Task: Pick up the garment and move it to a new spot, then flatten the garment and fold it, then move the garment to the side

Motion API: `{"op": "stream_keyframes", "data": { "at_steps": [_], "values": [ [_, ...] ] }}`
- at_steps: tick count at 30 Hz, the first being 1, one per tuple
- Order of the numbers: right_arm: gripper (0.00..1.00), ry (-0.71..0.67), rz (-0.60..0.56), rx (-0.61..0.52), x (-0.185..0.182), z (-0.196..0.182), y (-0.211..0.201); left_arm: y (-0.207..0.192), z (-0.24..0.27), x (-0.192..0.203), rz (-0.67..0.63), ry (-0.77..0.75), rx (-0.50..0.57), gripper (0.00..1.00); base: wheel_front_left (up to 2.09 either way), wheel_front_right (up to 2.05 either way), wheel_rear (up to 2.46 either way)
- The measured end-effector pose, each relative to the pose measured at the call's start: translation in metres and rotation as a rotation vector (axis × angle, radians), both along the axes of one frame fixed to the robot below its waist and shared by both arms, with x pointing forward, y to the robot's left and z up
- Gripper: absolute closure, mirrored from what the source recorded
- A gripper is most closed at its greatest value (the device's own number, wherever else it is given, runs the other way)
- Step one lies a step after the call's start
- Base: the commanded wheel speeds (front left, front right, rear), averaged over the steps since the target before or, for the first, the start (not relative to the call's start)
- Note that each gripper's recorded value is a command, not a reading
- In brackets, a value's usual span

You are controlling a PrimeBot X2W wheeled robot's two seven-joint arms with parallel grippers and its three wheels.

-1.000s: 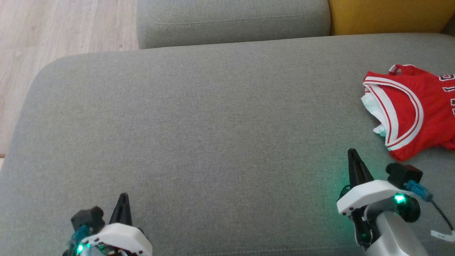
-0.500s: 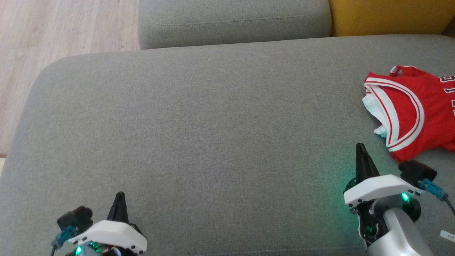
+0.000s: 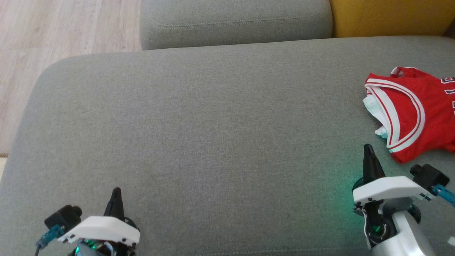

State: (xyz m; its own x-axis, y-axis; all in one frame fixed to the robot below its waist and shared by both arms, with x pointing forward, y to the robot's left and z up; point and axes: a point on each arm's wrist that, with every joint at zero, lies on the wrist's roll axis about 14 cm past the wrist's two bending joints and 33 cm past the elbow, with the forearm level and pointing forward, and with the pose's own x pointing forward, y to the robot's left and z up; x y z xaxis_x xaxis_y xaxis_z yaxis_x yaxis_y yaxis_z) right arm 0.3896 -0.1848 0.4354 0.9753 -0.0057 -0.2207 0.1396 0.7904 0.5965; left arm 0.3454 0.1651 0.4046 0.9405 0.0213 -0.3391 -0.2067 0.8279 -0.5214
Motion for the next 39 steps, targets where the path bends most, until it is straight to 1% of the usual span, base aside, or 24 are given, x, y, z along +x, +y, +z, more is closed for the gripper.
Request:
{"op": "stream_keyframes", "data": {
  "at_steps": [8, 14, 22, 39],
  "values": [
    [1.00, -0.009, -0.031, 0.111, 0.001, 0.005, -0.002, 0.001, 0.006, 0.005, 0.033, -0.012, -0.121, 1.00, 0.00, 0.00, 0.00],
    [1.00, -0.024, -0.054, 0.179, 0.002, 0.010, -0.005, 0.005, 0.008, 0.005, 0.062, -0.013, -0.193, 1.00, 0.00, 0.00, 0.00],
    [1.00, -0.015, -0.080, 0.269, -0.005, 0.007, -0.008, 0.005, 0.012, 0.007, 0.084, -0.024, -0.288, 1.00, 0.00, 0.00, 0.00],
    [1.00, -0.065, -0.113, 0.461, 0.000, 0.024, -0.012, 0.008, 0.026, 0.015, 0.126, -0.065, -0.498, 1.00, 0.00, 0.00, 0.00]
  ]
}}
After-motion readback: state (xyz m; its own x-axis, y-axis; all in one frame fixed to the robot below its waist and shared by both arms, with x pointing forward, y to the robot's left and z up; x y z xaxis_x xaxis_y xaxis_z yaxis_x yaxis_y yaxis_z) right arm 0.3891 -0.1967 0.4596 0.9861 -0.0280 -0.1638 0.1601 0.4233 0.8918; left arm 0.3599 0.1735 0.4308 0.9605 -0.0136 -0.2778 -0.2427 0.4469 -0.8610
